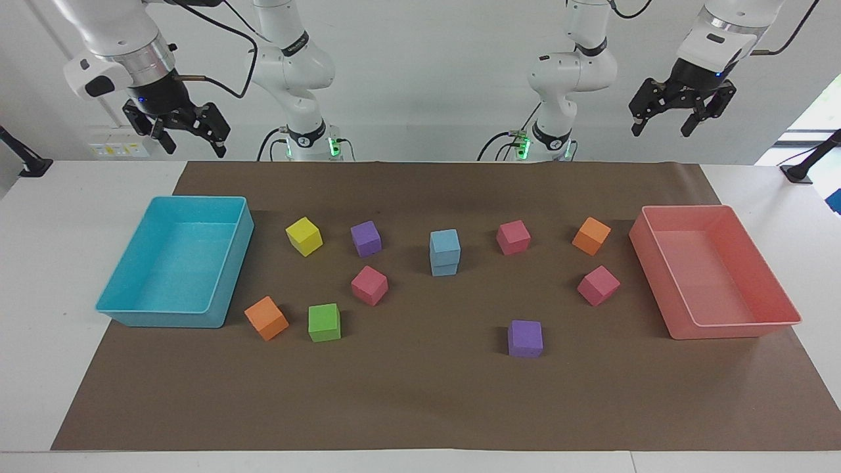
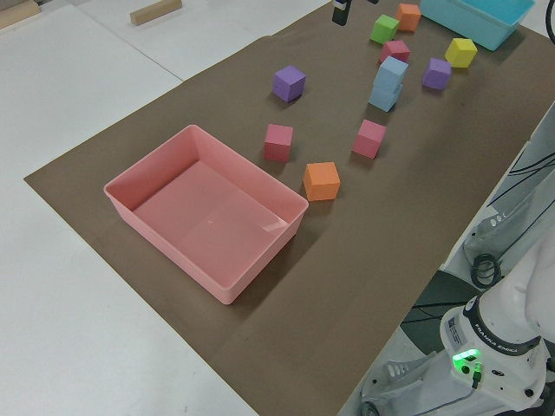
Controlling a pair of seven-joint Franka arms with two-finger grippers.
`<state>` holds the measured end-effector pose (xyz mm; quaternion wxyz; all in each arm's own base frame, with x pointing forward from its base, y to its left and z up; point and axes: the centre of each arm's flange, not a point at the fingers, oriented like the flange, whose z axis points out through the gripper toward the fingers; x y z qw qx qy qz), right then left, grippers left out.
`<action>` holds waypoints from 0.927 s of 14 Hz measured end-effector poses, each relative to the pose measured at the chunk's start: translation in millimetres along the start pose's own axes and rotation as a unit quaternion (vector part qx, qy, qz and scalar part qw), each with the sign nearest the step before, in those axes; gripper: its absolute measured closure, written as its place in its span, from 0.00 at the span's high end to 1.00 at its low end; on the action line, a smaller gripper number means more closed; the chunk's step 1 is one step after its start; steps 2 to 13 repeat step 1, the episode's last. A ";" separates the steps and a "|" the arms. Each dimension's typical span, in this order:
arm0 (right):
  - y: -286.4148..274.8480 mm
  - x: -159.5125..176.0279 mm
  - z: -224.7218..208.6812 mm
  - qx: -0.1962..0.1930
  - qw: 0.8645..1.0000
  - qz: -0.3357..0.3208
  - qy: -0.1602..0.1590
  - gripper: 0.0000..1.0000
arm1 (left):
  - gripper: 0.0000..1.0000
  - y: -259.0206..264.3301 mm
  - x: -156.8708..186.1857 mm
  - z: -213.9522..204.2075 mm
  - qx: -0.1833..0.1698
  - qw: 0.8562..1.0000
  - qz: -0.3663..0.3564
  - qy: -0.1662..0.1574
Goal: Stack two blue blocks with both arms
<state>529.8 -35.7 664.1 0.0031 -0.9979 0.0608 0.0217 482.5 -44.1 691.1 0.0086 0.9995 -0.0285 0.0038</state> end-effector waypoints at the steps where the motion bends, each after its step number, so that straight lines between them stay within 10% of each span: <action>1: 0.0 0.0 -0.1 0.000 1.000 0.000 0.000 1.00 | 1.00 0.0 0.0 0.0 0.000 1.000 0.000 0.000; 13: 0.0 0.0 -0.1 0.000 1.000 0.000 0.000 1.00 | 1.00 0.0 0.0 0.0 0.000 1.000 0.000 0.000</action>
